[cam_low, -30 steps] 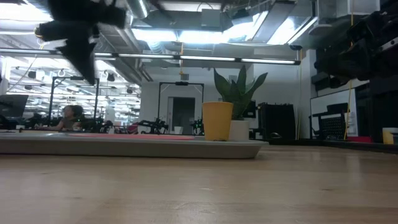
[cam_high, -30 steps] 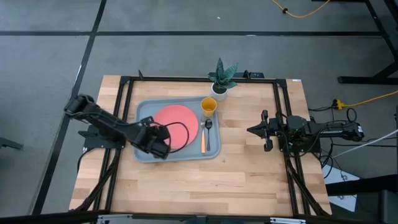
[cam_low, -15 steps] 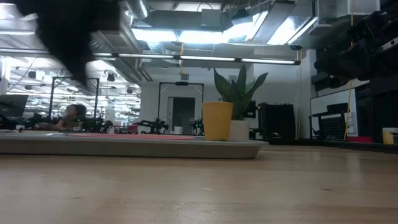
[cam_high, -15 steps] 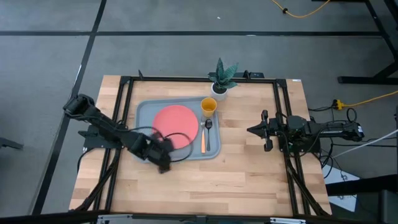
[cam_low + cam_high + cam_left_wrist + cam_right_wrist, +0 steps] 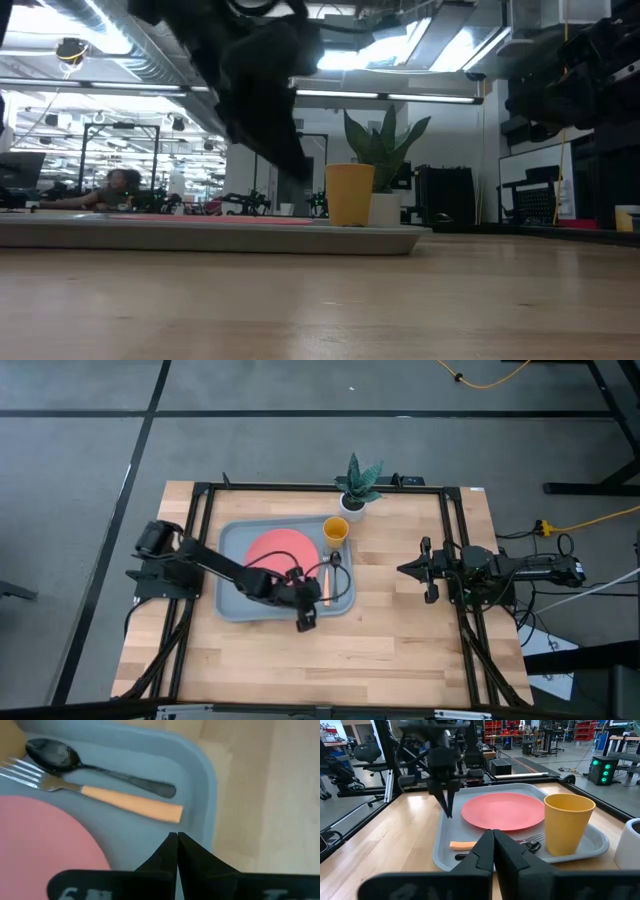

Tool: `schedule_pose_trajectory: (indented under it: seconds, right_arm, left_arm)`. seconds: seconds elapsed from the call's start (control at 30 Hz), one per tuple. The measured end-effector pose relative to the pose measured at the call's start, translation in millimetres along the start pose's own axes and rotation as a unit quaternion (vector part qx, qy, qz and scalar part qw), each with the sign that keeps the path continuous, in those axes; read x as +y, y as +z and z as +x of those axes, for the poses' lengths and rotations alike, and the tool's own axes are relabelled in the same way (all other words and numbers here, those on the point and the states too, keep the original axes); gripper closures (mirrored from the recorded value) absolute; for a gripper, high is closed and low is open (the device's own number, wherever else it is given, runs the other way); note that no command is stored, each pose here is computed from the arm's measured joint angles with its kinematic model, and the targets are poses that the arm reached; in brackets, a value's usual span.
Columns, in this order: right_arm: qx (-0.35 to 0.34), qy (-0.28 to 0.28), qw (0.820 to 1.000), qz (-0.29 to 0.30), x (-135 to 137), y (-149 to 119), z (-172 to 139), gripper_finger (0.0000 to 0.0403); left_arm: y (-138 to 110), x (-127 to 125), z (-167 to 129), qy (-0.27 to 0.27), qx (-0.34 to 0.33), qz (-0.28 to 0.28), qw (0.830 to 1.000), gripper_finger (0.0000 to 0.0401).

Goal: Pick and place plate/cup/fork/spoon on tray
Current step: Adjust the gray tray

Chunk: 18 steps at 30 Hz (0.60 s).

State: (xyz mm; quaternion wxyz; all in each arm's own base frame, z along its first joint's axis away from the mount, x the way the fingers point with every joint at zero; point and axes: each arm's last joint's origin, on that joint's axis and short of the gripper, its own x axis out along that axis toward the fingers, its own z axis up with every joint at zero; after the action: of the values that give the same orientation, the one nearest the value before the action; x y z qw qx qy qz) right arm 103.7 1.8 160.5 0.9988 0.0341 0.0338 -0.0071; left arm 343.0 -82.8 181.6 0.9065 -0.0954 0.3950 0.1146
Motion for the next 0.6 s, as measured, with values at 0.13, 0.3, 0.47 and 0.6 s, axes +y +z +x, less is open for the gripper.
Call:
schedule_pose_trajectory:
  seconds: [0.13,0.3,0.47,0.6]
  right_arm:
    - [0.0,0.0,1.0,0.0,0,0,0,0.0392]
    - [0.0,0.0,1.0,0.0,0,0,0,0.0392]
    - [0.0,0.0,1.0,0.0,0,0,0,0.0392]
    - [0.0,0.0,1.0,0.0,0,0,0,0.0392]
  left_arm:
    - [8,-8,5,0.028,0.039,0.046,0.998,0.0401]
    - [7,-12,18,0.051,0.073,0.087,0.992,0.0401]
    - [3,-16,33,0.047,0.082,0.095,0.991,0.0401]
    - [3,-20,34,0.043,0.082,0.102,0.99,0.0401]
